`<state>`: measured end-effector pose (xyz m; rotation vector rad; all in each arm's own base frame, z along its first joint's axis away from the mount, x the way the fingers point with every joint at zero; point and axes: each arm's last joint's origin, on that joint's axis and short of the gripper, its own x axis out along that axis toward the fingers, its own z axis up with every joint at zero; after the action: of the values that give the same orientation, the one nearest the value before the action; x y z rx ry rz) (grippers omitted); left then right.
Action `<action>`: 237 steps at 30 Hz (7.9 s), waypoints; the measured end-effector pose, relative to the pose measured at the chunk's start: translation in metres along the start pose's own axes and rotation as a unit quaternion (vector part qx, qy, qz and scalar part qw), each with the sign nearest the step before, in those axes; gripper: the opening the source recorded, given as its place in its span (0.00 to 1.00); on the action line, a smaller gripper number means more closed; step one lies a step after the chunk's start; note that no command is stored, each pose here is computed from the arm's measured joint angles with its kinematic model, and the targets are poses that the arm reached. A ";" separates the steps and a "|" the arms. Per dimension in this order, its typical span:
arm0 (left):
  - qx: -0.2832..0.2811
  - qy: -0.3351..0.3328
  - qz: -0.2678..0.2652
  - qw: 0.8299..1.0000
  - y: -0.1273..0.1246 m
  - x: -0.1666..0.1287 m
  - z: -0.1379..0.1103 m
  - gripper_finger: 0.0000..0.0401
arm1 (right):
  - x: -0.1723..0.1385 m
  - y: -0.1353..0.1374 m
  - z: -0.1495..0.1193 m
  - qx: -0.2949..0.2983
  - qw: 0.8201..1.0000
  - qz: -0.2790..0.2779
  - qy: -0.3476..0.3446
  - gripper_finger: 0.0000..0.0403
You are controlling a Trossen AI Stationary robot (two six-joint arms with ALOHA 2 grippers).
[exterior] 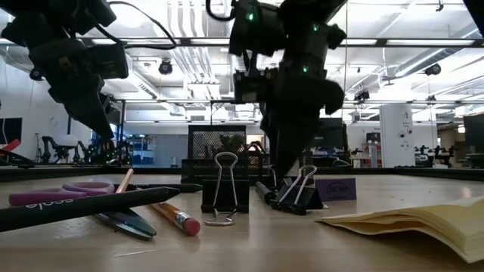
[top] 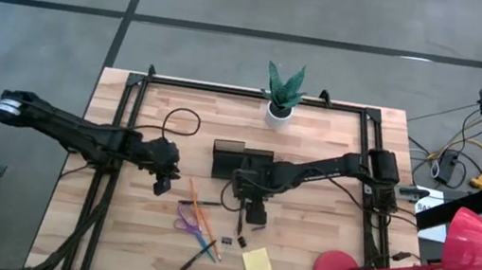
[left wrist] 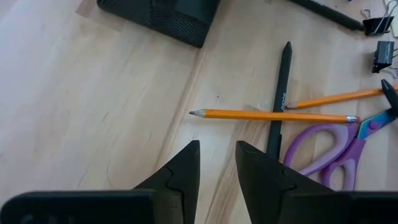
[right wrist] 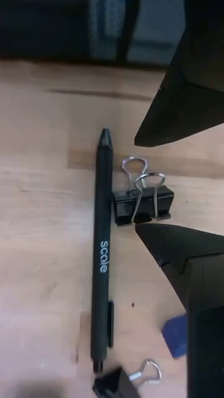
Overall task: Pick and place office supplies into organizer
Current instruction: Put the top binder clip into the desk organizer, then put the right binder clip into the desk organizer
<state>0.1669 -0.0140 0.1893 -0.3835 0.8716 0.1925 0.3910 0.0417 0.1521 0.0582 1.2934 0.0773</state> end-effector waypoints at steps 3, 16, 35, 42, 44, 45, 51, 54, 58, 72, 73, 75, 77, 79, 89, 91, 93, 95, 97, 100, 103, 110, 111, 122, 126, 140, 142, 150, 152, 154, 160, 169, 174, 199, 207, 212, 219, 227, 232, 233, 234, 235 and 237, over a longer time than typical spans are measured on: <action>-0.001 0.003 0.002 1.000 0.000 0.001 0.000 0.22 | 0.000 0.000 -0.002 0.020 1.000 0.004 0.008 0.50; -0.002 0.005 0.004 1.000 0.001 0.002 0.000 0.22 | -0.002 0.002 0.001 0.067 0.997 0.036 0.000 0.41; -0.002 0.006 0.004 1.000 0.001 0.002 0.000 0.22 | -0.001 0.000 0.000 0.044 0.998 0.040 0.002 0.09; -0.002 0.006 0.004 1.000 0.001 0.002 0.000 0.22 | -0.007 0.000 0.004 0.089 0.995 0.036 0.006 0.02; -0.002 0.006 0.004 1.000 0.001 0.002 0.000 0.22 | -0.013 0.001 0.009 0.096 0.995 0.030 -0.001 0.02; -0.002 0.006 0.004 1.000 0.001 0.002 0.000 0.22 | -0.019 0.001 0.014 0.095 0.995 0.020 -0.009 0.02; -0.002 0.005 0.003 1.000 0.001 0.002 0.000 0.22 | -0.060 0.005 0.045 0.094 0.988 -0.043 -0.112 0.02; -0.002 0.005 0.004 1.000 0.001 0.002 0.000 0.22 | -0.070 -0.001 0.059 0.103 0.979 -0.069 -0.161 0.02; 0.002 0.004 0.004 1.000 0.001 0.002 0.000 0.22 | -0.054 -0.019 0.070 0.123 0.974 -0.075 -0.176 0.02; 0.013 0.007 0.005 1.000 0.001 0.002 0.000 0.22 | -0.016 -0.037 0.091 0.111 0.977 -0.112 -0.144 0.02; 0.013 0.007 0.005 1.000 0.001 0.002 0.000 0.22 | -0.016 -0.037 0.089 0.111 0.977 -0.125 -0.135 0.02; 0.013 0.007 0.005 1.000 0.001 0.002 0.000 0.22 | -0.015 -0.039 0.086 0.113 0.974 -0.151 -0.122 0.02; 0.014 0.007 0.005 1.000 0.001 0.002 0.000 0.22 | -0.015 -0.039 0.085 0.113 0.973 -0.160 -0.120 0.02; 0.016 0.007 0.005 1.000 0.001 0.002 0.000 0.22 | -0.015 -0.040 0.086 0.113 0.973 -0.156 -0.125 0.02; 0.029 0.009 0.006 1.000 0.001 0.002 -0.001 0.22 | -0.016 -0.045 0.088 0.161 0.972 -0.104 -0.133 0.10; 0.029 0.009 0.006 1.000 0.001 0.002 -0.001 0.22 | -0.016 -0.044 0.088 0.161 0.972 -0.103 -0.134 0.16; 0.029 0.009 0.006 1.000 0.001 0.002 -0.001 0.22 | -0.018 -0.043 0.087 0.159 0.973 -0.101 -0.132 0.21; 0.028 0.009 0.006 1.000 0.001 0.002 -0.001 0.22 | -0.025 -0.037 0.087 0.136 0.977 -0.097 -0.130 0.26; 0.028 0.009 0.006 1.000 0.001 0.002 -0.001 0.22 | -0.037 -0.023 0.084 0.084 0.984 -0.091 -0.126 0.31; 0.028 0.010 0.007 1.000 0.001 0.002 -0.001 0.22 | -0.055 0.006 0.076 0.001 0.991 -0.082 -0.105 0.35; 0.027 0.011 0.007 1.000 0.001 0.002 -0.001 0.22 | -0.060 0.032 0.059 -0.042 0.997 -0.048 -0.048 0.38; 0.025 0.010 0.006 1.000 0.001 0.002 -0.001 0.22 | -0.034 0.086 0.024 0.095 0.993 0.065 0.039 0.40; 0.025 0.010 0.006 1.000 0.001 0.002 -0.001 0.22 | -0.030 0.092 0.020 0.126 0.989 0.066 0.041 0.39; 0.028 0.010 0.004 1.000 0.001 0.002 -0.001 0.22 | -0.014 0.146 -0.008 0.451 0.891 0.025 -0.035 0.36; 0.025 0.011 0.001 1.000 0.001 0.002 -0.001 0.22 | -0.005 0.146 -0.023 0.563 0.826 0.005 -0.016 0.37; 0.009 0.015 -0.015 1.000 0.000 0.002 -0.001 0.22 | -0.015 0.130 -0.026 0.603 0.797 0.032 -0.024 0.44; 0.001 0.015 -0.015 1.000 0.000 0.002 -0.001 0.22 | -0.010 0.130 -0.027 0.603 0.797 0.038 -0.025 0.44; -0.003 0.015 -0.015 1.000 0.000 0.002 0.000 0.22 | -0.002 0.122 -0.031 0.599 0.799 0.030 -0.043 0.44; -0.003 0.015 -0.015 1.000 0.000 0.002 -0.001 0.22 | -0.001 0.120 -0.031 0.598 0.799 0.029 -0.044 0.44; -0.003 0.015 -0.015 1.000 0.000 0.002 -0.001 0.22 | 0.000 0.118 -0.031 0.595 0.802 0.027 -0.044 0.43; -0.003 0.015 -0.015 1.000 0.000 0.002 -0.001 0.22 | 0.000 0.119 -0.024 0.594 0.800 0.061 -0.065 0.38; -0.004 0.015 -0.015 1.000 0.000 0.002 -0.001 0.22 | 0.002 0.119 -0.027 0.585 0.807 0.055 -0.059 0.33; -0.004 0.015 -0.015 1.000 0.000 0.002 -0.001 0.22 | 0.005 0.117 -0.031 0.582 0.810 0.049 -0.054 0.32; -0.002 0.015 -0.014 1.000 0.000 0.003 -0.001 0.22 | 0.000 0.119 -0.024 0.500 0.861 0.067 -0.066 0.02; -0.002 0.014 -0.012 1.000 0.000 0.003 -0.001 0.22 | -0.044 0.108 0.006 0.450 0.871 0.048 -0.192 0.02; -0.002 0.013 -0.012 1.000 0.000 0.003 -0.001 0.22 | -0.059 0.062 0.020 0.461 0.847 -0.027 -0.263 0.02; -0.002 0.013 -0.012 1.000 0.000 0.003 -0.001 0.22 | -0.046 0.005 0.039 0.425 0.864 -0.056 -0.265 0.02; -0.002 0.010 -0.005 1.000 0.000 0.003 -0.001 0.22 | -0.024 -0.030 0.045 0.428 0.869 -0.069 -0.238 0.02; -0.002 0.006 0.003 1.000 0.001 0.003 0.000 0.22 | -0.011 -0.040 0.044 0.446 0.865 -0.068 -0.220 0.02; -0.002 0.006 0.003 1.000 0.001 0.003 0.000 0.22 | -0.009 -0.040 0.044 0.448 0.863 -0.074 -0.220 0.02; -0.002 0.006 0.003 1.000 0.001 0.003 0.000 0.22 | -0.009 -0.040 0.044 0.450 0.862 -0.077 -0.221 0.02; -0.002 0.006 0.003 1.000 0.001 0.003 0.000 0.22 | -0.009 -0.040 0.044 0.454 0.860 -0.077 -0.222 0.02; -0.002 0.006 0.003 1.000 0.001 0.003 0.000 0.22 | -0.010 -0.040 0.043 0.456 0.859 -0.077 -0.221 0.03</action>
<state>0.1682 -0.0134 0.1870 -0.3856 0.8838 0.1970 0.4312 0.0013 0.1697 0.7447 0.7693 -0.6648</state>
